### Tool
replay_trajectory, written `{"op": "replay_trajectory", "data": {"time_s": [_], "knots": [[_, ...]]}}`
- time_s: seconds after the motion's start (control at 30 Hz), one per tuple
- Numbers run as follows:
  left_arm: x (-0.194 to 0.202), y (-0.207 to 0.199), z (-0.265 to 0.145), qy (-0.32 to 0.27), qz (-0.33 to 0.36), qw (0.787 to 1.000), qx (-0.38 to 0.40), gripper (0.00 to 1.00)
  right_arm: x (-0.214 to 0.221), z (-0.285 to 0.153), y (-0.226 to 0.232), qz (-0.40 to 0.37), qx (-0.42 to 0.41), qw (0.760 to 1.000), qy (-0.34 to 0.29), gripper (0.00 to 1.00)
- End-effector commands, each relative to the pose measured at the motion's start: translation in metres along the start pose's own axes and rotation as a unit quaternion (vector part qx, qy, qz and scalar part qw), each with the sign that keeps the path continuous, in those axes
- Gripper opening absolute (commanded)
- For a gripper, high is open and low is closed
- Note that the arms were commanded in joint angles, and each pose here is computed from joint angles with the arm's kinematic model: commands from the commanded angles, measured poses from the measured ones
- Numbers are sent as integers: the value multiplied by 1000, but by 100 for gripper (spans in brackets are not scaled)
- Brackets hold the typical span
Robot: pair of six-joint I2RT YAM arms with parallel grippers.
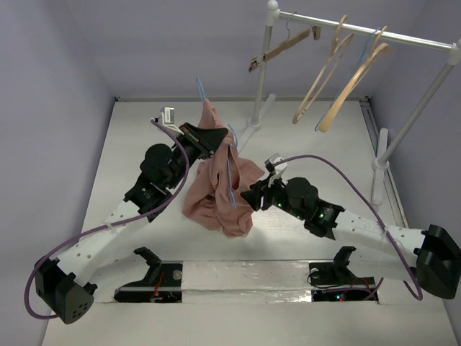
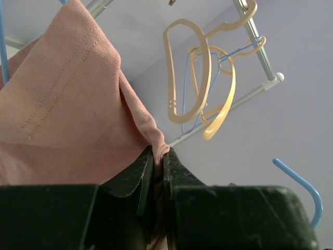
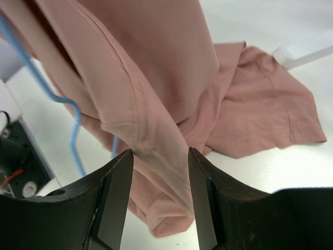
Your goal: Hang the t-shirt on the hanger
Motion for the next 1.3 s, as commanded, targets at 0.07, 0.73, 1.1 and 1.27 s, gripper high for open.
{"op": "replay_trajectory", "data": {"time_s": [0.07,0.73,1.1,1.27], "knots": [[-31,-27,-9,-56,-12,997,54,0,3,14,-3,-16,18,1000,16,42],[-101,-71,-20,-207,-38,968,135,0,58,-8,-1,59,-21,994,93,0],[-126,-70,-13,-281,4,954,103,0,66,-22,13,61,-31,989,131,0],[-116,-56,-7,-287,27,954,78,0,48,-28,35,51,-53,989,129,0]]}}
Point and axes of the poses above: each gripper's point midway between its finger pads, its own z axis out along the fingers, its own y axis along the line the jaws close on, x = y × z, the point moved 6 cm from there along -z, back along the fingers, and after that the axes turned 13 degrees about z, right-handed, at the moved point
